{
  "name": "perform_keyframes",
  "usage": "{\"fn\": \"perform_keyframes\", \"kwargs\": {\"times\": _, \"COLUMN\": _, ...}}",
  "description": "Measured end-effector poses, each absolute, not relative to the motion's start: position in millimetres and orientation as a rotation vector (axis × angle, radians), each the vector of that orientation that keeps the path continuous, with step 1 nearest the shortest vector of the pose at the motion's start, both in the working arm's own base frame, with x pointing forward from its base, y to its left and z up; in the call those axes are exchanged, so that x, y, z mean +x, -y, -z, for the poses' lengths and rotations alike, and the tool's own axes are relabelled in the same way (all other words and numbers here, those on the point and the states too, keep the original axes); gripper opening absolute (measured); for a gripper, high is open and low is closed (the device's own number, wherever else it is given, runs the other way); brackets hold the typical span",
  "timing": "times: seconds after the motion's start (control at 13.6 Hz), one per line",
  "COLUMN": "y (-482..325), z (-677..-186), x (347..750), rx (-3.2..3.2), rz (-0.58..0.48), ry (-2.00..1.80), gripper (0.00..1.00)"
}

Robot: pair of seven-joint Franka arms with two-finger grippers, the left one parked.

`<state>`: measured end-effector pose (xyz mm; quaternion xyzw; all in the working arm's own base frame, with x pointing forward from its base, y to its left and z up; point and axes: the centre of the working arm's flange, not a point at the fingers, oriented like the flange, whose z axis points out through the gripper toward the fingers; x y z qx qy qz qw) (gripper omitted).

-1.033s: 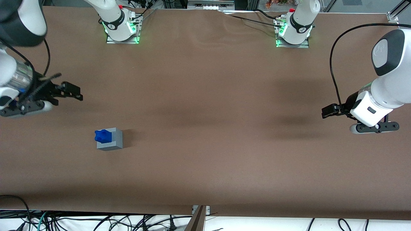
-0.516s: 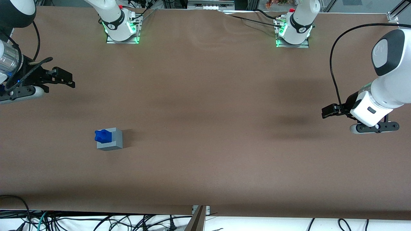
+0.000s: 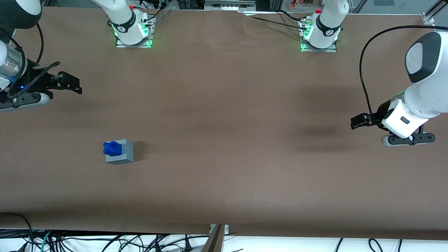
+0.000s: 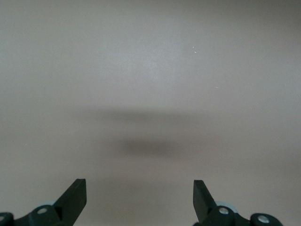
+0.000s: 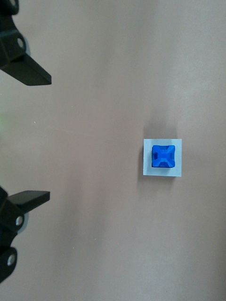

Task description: Insert blue part into gray base with right arm

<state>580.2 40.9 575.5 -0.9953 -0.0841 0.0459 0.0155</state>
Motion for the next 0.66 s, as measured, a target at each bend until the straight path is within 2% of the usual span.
{"fn": "perform_keyframes", "kwargs": {"times": 0.66, "y": -53.1, "z": -578.4, "x": 579.5, "rx": -3.128, "rz": -0.136, "ry": 0.223, "gripper": 0.99}}
